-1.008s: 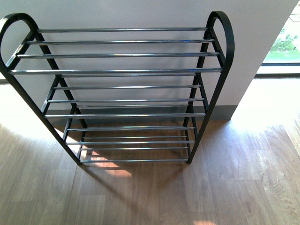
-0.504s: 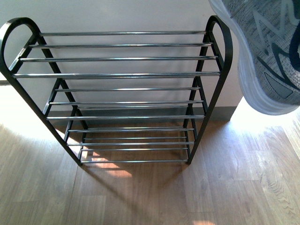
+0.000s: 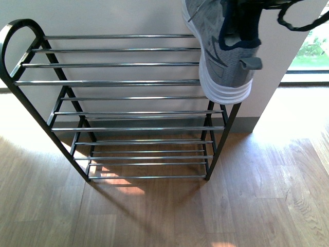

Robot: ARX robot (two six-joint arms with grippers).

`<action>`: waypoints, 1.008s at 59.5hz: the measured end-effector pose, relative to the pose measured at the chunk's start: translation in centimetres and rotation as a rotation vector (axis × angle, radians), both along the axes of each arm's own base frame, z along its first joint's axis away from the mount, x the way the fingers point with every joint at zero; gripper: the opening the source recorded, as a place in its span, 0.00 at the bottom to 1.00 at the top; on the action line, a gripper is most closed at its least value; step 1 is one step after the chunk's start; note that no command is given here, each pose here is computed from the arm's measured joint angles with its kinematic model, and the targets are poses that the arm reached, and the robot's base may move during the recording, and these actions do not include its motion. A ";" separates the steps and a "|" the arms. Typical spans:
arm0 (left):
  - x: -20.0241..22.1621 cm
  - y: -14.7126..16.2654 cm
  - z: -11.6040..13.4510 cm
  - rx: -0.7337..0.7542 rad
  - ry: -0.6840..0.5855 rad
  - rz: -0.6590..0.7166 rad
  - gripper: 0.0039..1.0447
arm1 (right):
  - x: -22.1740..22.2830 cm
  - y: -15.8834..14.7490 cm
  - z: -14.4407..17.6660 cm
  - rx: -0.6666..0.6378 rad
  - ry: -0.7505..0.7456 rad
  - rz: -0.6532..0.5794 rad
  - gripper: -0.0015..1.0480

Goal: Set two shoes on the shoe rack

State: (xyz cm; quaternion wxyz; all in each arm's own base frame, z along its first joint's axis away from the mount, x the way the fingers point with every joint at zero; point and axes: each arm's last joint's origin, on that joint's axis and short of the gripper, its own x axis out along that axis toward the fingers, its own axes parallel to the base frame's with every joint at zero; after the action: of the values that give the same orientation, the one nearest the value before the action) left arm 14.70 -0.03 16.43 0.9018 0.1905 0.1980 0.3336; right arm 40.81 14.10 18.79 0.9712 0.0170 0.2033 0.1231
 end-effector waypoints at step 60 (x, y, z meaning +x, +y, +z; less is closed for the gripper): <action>0.0 0.0 0.0 0.000 0.000 0.000 0.01 | -2.1 -6.4 4.5 0.150 0.013 -0.211 0.73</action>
State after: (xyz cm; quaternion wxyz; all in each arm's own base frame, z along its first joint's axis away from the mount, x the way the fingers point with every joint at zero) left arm 14.70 -0.03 16.43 0.9017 0.1903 0.1980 0.3338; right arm 38.69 7.69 23.27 0.9735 0.1114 0.1968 0.0350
